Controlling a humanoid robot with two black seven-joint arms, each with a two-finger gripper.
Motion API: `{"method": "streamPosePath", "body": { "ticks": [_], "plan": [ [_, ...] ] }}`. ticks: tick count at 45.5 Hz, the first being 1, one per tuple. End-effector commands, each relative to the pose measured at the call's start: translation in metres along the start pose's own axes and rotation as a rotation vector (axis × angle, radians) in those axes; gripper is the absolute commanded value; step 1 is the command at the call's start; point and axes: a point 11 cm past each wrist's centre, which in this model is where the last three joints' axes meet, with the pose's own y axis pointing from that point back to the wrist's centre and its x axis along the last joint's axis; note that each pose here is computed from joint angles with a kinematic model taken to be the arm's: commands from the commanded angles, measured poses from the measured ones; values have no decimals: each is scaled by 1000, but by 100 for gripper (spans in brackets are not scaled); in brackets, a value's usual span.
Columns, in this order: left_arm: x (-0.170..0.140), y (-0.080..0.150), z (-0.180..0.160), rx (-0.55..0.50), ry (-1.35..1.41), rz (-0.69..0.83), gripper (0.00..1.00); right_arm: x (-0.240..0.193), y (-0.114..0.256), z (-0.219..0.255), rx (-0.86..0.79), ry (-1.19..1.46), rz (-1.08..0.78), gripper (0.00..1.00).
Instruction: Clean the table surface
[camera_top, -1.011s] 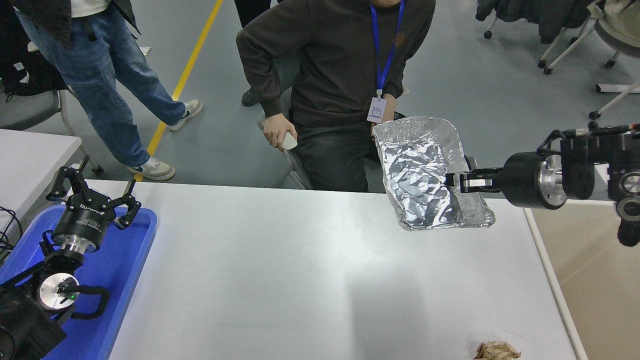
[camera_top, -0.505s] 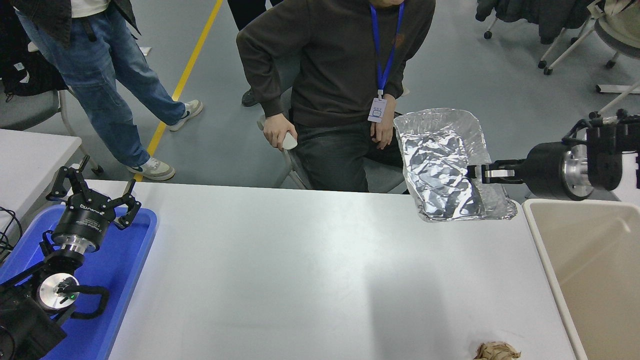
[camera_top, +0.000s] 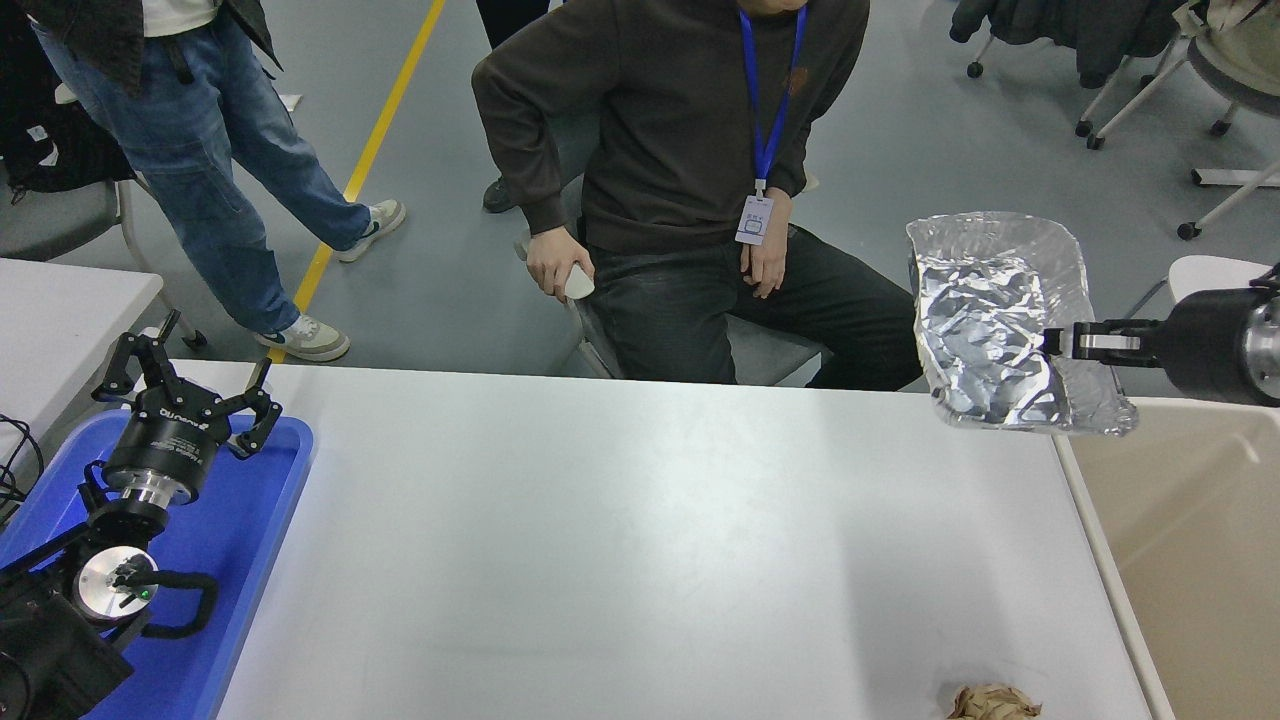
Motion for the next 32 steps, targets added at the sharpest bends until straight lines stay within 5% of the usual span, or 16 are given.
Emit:
{"method": "streamPosePath", "body": {
  "ticks": [1, 32],
  "plan": [
    [0, 0, 0, 0, 0, 0, 100, 2, 10, 51, -78, -75, 28, 0],
    [0, 0, 0, 0, 0, 0, 100, -18, 37, 166, -244, -266, 94, 0]
  ]
}}
